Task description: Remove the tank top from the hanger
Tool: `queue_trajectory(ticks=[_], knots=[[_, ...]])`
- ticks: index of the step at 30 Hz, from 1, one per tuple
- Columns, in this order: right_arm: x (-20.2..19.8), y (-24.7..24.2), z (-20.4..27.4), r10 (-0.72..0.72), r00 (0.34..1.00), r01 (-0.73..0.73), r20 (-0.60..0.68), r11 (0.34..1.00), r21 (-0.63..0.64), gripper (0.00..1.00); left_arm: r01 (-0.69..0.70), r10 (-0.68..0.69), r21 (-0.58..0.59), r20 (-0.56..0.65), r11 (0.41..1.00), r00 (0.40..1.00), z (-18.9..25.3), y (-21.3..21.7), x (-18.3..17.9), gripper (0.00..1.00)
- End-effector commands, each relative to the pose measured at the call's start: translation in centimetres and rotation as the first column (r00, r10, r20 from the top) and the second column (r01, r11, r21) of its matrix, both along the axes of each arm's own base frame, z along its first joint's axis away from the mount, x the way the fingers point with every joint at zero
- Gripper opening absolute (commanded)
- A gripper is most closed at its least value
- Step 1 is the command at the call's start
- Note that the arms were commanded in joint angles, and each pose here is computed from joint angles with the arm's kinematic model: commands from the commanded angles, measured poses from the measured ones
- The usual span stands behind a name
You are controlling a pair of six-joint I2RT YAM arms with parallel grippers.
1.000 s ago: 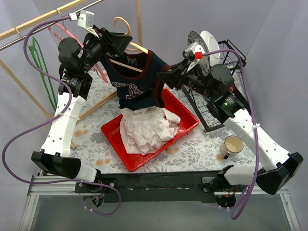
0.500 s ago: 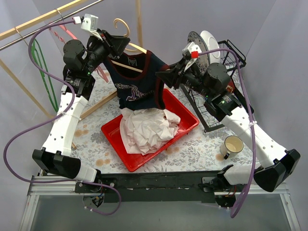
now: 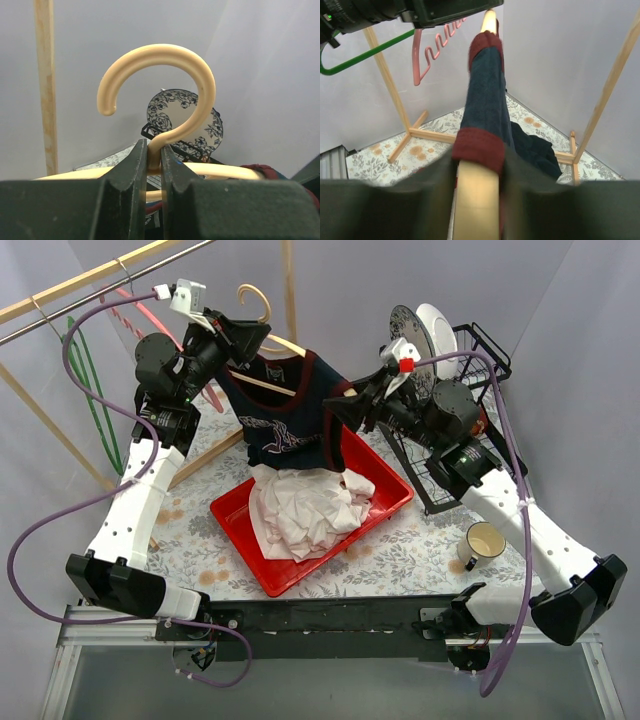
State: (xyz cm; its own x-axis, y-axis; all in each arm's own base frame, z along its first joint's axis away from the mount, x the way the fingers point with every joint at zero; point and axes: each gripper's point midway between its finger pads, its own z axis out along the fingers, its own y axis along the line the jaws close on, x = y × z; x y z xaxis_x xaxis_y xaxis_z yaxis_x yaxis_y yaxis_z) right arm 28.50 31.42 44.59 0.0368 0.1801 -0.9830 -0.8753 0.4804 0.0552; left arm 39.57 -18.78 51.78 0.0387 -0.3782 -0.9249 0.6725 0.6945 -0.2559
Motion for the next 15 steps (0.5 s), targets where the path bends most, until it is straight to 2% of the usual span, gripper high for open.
queue_trajectory(ticks=[1,3,5,6,7,9,15], knots=[[-2.6,-1.1,3.7,0.025,0.993,-0.034,0.115,0.996,0.08,0.57,-0.047,0.053,-0.106,0.052,0.993,0.997,3.6,1.3,-1.6,0.0],[-2.6,-1.5,3.1,0.01,0.995,-0.017,0.095,0.997,0.078,0.66,-0.074,0.083,-0.124,0.062,0.989,0.995,4.3,1.8,-1.6,0.0],[-2.5,-2.1,2.5,-0.023,0.997,0.017,0.071,0.996,0.086,0.7,-0.095,0.106,-0.135,0.074,0.986,0.992,4.9,2.2,-1.6,0.0],[-2.6,-2.3,2.3,-0.03,0.998,0.025,0.059,0.996,0.087,0.79,-0.099,0.111,-0.14,0.078,0.985,0.991,5.1,2.3,-1.6,0.0],[-2.8,-2.7,2.1,-0.04,0.998,0.035,0.045,0.995,0.088,0.83,-0.102,0.115,-0.142,0.084,0.985,0.99,5.2,2.4,-1.6,0.0],[-3.2,-3.4,1.3,-0.054,0.998,0.052,0.02,0.995,0.09,0.87,-0.1,0.114,-0.144,0.097,0.984,0.989,5.7,2.4,-1.7,0.0],[-3.9,-4.2,-0.2,-0.066,0.997,0.056,0.051,0.983,0.177,0.86,-0.133,0.152,-0.177,0.101,0.975,0.983,6.6,3.2,-2.0,0.0]])
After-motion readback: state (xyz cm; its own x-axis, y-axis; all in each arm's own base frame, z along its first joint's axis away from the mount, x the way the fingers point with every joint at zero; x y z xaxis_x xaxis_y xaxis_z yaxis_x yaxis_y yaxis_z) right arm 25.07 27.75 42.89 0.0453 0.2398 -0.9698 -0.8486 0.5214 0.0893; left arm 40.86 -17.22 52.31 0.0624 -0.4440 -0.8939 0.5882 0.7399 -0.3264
